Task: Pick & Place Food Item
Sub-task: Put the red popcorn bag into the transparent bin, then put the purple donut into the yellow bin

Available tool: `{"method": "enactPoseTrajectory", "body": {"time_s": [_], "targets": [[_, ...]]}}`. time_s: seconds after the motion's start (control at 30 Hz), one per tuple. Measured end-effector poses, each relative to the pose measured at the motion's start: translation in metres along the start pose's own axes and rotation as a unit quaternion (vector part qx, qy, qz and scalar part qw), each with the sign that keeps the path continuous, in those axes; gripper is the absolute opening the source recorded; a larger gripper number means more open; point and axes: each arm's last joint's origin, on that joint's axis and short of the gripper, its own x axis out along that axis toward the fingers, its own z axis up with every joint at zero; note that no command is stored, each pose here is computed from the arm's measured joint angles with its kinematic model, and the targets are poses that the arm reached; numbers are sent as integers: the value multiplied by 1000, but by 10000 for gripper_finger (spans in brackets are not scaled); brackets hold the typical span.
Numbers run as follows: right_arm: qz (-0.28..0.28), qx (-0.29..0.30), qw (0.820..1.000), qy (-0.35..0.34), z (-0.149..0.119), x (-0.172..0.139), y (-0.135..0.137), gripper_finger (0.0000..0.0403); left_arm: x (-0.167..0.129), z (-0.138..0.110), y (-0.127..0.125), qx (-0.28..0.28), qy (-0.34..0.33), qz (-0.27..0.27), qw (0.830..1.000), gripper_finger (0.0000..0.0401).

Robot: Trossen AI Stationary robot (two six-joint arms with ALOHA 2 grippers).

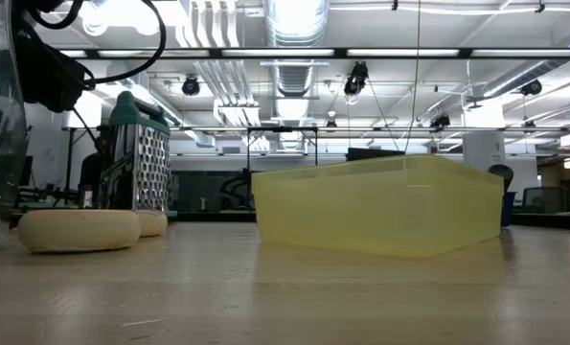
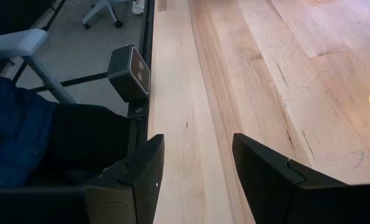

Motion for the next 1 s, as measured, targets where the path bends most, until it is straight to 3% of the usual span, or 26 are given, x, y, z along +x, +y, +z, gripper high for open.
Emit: {"method": "enactPoseTrajectory", "body": {"time_s": [0.67,0.83,1.0], "targets": [[0,0,1000,0,0,0,0,187,-46,2,-45,26,-32,-50,998,223],[0,0,1000,0,0,0,0,187,-66,5,-60,56,-111,-45,991,223],[0,0,1000,0,0,0,0,187,-85,9,-73,109,-226,-17,968,223]]}}
